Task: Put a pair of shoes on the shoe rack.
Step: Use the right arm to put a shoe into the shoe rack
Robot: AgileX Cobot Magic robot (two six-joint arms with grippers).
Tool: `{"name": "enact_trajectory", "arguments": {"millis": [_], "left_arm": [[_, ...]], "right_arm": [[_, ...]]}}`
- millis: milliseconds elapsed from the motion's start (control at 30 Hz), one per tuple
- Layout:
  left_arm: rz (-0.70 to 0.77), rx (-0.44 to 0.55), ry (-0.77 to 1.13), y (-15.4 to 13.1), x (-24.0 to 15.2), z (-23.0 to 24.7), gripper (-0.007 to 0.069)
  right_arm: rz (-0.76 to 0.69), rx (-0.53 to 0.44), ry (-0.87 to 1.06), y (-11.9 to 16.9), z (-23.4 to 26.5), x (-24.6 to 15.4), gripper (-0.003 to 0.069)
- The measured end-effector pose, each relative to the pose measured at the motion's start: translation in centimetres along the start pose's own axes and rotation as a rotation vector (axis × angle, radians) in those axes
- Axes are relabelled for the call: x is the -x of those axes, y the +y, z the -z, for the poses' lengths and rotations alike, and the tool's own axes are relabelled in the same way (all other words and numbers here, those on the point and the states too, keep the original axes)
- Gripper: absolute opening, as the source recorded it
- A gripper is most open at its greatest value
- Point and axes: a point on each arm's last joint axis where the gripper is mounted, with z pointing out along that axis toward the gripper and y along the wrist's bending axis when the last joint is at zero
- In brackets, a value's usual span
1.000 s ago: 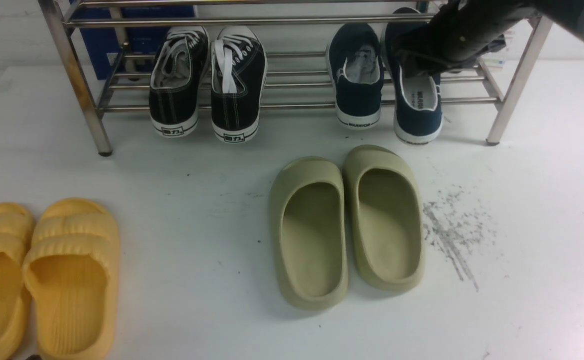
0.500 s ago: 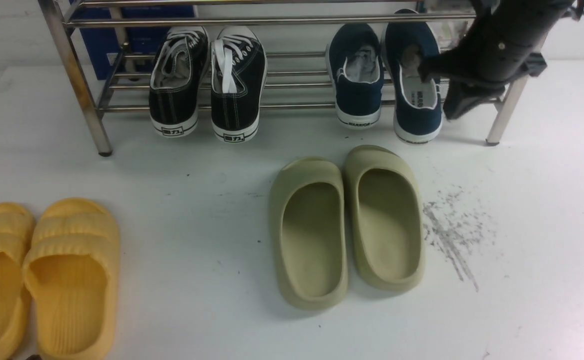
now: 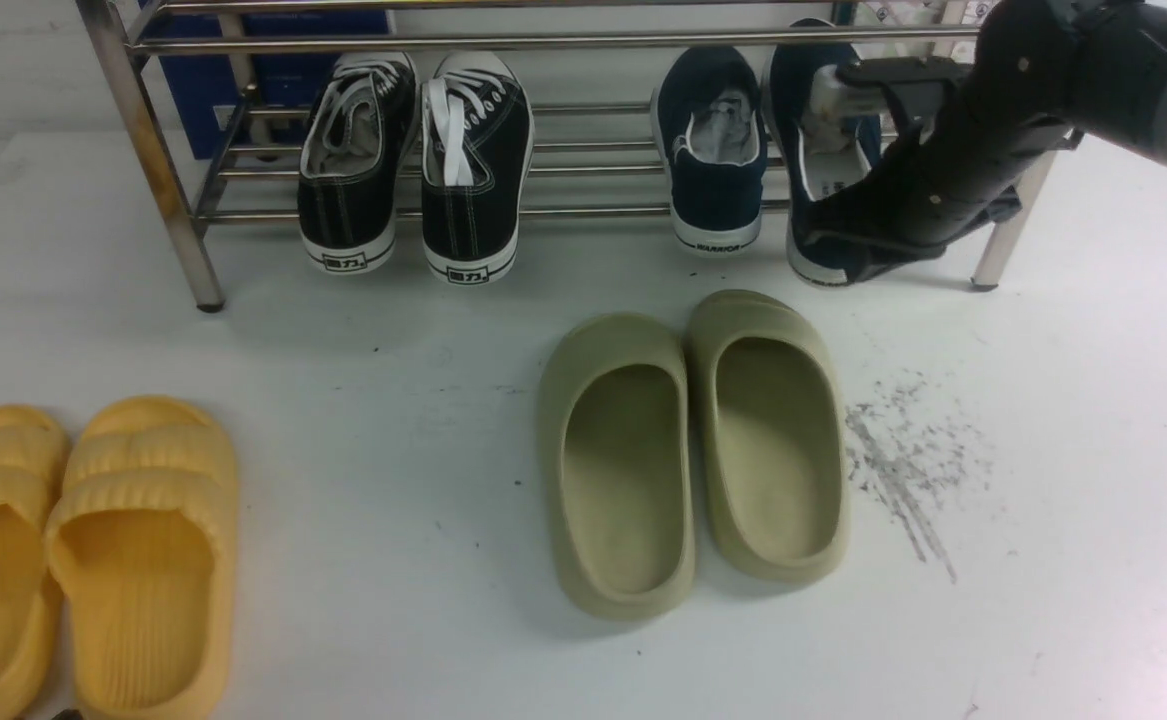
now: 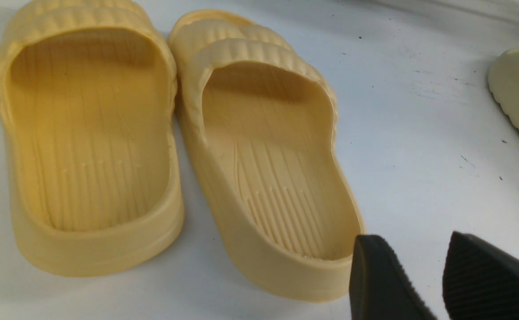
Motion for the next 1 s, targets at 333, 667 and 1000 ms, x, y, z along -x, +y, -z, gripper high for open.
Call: {"name": "enact_trajectory", "arguments": {"millis": [333, 667, 1000], "left_arm": [[0.000, 0.000, 0.000, 0.0, 0.0, 0.0, 0.0238], [0.000, 0.000, 0.000, 0.0, 0.0, 0.0, 0.0238], [0.000, 0.000, 0.000, 0.0, 0.0, 0.0, 0.0238]], "right_arm": [[0.060, -0.052, -0.135, -0.2, 0.8, 1.8, -0.0003], [0.053, -0.078, -0.193, -0.4, 1.1, 2.5, 0.0000], [0.034, -0.078, -0.018, -0.1, 5.2, 1.1, 0.0001]]}}
